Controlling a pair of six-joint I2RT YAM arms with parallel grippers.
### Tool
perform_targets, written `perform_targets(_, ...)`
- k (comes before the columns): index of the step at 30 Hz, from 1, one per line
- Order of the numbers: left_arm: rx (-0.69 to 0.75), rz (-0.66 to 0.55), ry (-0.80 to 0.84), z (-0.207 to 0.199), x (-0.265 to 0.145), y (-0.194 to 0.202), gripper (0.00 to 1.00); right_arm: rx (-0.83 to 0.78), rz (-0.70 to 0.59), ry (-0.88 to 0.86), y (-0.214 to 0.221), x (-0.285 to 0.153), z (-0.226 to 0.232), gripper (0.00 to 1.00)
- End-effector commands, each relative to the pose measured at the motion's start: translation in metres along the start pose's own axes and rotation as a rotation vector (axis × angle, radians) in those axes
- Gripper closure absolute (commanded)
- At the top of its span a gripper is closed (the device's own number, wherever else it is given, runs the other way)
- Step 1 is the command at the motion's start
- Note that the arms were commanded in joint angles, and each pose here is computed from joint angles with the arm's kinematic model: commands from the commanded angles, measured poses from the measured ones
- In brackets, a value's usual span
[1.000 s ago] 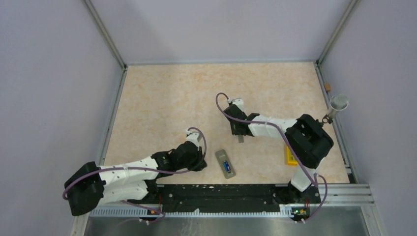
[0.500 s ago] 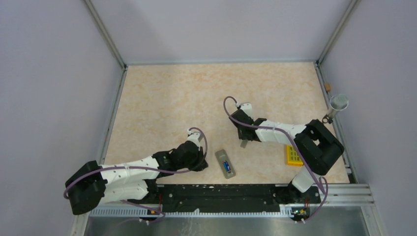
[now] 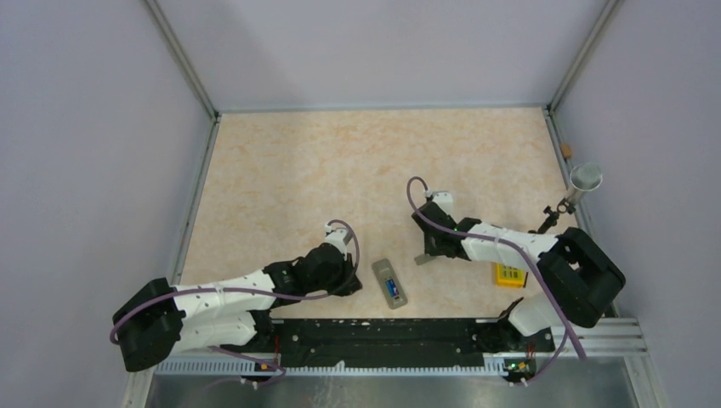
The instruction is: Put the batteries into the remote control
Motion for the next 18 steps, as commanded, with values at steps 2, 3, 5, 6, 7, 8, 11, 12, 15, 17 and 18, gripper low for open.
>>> perform_targets(2,-0.002,-0.042,0.046,-0.006,-0.001,-0.007,0.88,0.035,0.109,-0.049,0.027,-0.010,-0.011,1.00)
perform_targets(3,-0.002,-0.041,0.048,-0.007,-0.001,-0.007,0.88,0.039,0.116,-0.067,0.029,-0.011,-0.010,1.00)
perform_targets(5,-0.002,-0.041,0.051,-0.007,-0.001,-0.007,0.88,0.050,0.134,-0.099,0.034,-0.012,-0.009,1.00)
perform_targets(6,-0.001,-0.040,0.051,-0.007,0.000,-0.007,0.88,0.052,0.142,-0.109,0.037,-0.013,-0.009,1.00)
perform_targets(7,-0.002,-0.040,0.052,-0.007,0.000,-0.007,0.88,0.052,0.148,-0.112,0.040,-0.014,-0.009,1.00)
perform_targets(8,-0.003,-0.041,0.054,-0.007,0.000,-0.007,0.88,0.050,0.151,-0.115,0.042,-0.015,-0.009,1.00)
perform_targets(11,-0.004,-0.040,0.053,-0.007,0.000,-0.006,0.88,0.041,0.156,-0.122,0.047,-0.020,-0.007,1.00)
perform_targets(12,-0.004,-0.040,0.052,-0.006,0.001,-0.006,0.88,0.038,0.155,-0.124,0.048,-0.022,-0.006,1.00)
perform_targets(15,-0.007,-0.042,0.054,-0.007,0.001,-0.006,0.88,0.027,0.156,-0.116,0.052,-0.027,-0.006,1.00)
perform_targets(17,-0.007,-0.045,0.056,-0.008,0.001,-0.007,0.88,0.018,0.158,-0.116,0.056,-0.031,-0.006,1.00)
perform_targets(18,-0.006,-0.044,0.056,-0.007,0.001,-0.007,0.88,0.015,0.161,-0.118,0.057,-0.033,-0.006,1.00)
Point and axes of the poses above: each gripper's point midway between its finger pads, its own x axis out along the fingers, its own z axis along the line the jaws close on, y = z × x, the point moved 7 cm from there along -x, back along the fingers, and after that the axes turned 4 degrees about x, right-handed, at the moved point
